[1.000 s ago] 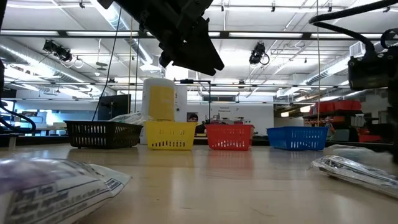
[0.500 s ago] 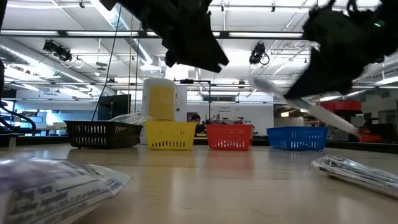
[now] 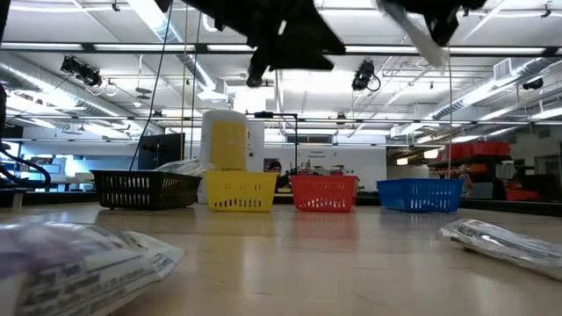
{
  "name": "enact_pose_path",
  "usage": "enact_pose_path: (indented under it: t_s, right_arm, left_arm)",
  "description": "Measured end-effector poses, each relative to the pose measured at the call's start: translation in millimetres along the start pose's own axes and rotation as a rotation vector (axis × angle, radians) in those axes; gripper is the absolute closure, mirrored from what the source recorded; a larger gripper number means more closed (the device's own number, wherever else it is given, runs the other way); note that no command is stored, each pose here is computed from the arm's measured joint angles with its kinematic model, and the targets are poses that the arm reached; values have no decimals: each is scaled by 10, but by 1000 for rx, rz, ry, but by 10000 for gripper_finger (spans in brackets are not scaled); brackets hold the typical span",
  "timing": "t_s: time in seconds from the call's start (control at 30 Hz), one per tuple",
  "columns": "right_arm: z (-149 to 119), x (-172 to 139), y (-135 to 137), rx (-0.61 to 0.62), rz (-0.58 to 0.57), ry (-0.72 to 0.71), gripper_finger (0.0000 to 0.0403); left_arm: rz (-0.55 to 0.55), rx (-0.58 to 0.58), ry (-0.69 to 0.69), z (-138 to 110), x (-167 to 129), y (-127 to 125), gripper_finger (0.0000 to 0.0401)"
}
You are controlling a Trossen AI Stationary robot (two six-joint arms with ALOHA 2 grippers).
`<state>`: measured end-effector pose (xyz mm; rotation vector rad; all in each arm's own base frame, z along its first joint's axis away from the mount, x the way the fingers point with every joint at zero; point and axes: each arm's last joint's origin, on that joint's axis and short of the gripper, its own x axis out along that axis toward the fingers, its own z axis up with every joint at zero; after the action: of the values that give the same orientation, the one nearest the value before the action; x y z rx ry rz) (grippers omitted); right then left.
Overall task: Pick & Place Travel size toiletries
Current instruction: Put the blue toothbrush into the black bin
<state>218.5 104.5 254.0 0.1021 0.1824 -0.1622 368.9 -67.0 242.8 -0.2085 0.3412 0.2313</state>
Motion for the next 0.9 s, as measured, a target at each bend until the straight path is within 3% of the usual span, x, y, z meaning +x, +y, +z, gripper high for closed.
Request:
enact_pose_path:
  t_s: [0.27, 0.43, 0.9]
  right_arm:
    - [169, -10, 36, -16, 57, -145, 383]
    - [235, -11, 35, -29, 55, -206, 383]
    - [186, 369, -45, -21, 102, -308, 384]
  left_arm:
    - [-235, 61, -191, 216, -35, -119, 237]
    - [-250, 61, -271, 293, -55, -132, 237]
    - [-208, 45, -277, 300, -45, -103, 252]
